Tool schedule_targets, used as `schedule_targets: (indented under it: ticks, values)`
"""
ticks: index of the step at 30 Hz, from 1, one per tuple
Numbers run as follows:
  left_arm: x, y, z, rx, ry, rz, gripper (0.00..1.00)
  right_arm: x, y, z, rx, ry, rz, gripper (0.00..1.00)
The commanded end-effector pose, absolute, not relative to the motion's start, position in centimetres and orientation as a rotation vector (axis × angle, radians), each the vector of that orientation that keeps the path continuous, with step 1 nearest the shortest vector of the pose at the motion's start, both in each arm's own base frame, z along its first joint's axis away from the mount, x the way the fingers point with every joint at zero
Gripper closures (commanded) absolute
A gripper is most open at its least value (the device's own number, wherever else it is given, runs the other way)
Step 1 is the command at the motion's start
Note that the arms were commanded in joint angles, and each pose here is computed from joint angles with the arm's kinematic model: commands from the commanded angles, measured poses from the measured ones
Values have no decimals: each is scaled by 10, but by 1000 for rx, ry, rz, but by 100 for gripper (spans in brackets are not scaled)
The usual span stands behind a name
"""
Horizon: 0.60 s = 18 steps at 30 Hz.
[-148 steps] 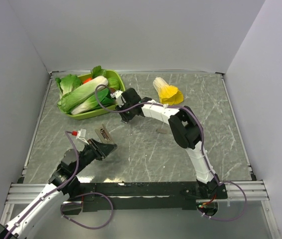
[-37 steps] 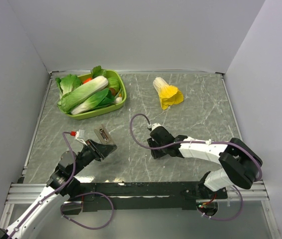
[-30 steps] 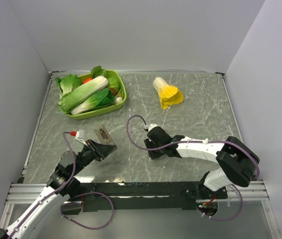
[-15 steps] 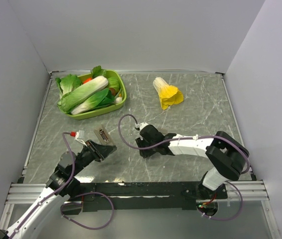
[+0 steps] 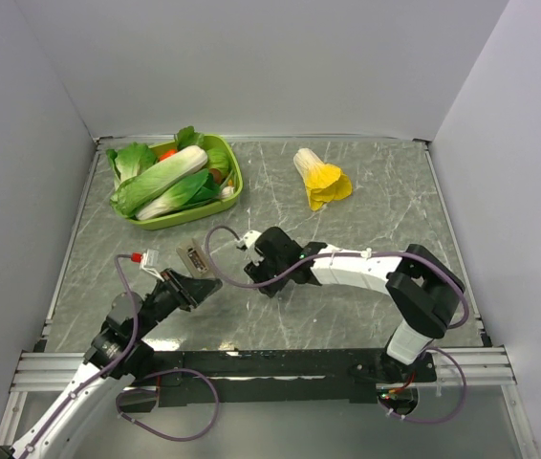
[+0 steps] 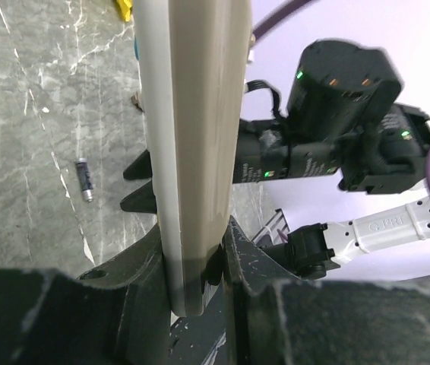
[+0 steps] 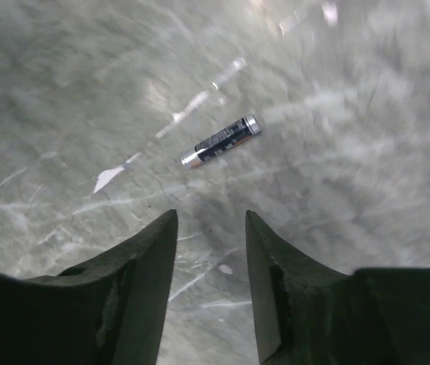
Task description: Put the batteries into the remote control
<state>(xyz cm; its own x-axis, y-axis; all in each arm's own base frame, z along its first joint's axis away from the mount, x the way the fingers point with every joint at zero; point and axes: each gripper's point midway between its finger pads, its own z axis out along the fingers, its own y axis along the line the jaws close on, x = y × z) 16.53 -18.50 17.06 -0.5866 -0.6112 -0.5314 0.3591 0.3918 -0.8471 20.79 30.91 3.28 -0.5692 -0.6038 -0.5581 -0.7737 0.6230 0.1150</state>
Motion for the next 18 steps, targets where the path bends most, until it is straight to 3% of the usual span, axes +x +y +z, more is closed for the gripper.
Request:
schedule_targets:
  ticks: [1,6,18]
  values:
    - [163,-179,201,-204,1663,-1347,99,219,321,71,-1462,2087,460,48]
    - [158,-167,215,-217,1628,-1313,99,225,332,79,-1742,1808,554,41]
    - [142,-138,255,-234,1529,-1235,99,236,395,65,-2039,1515,831,38]
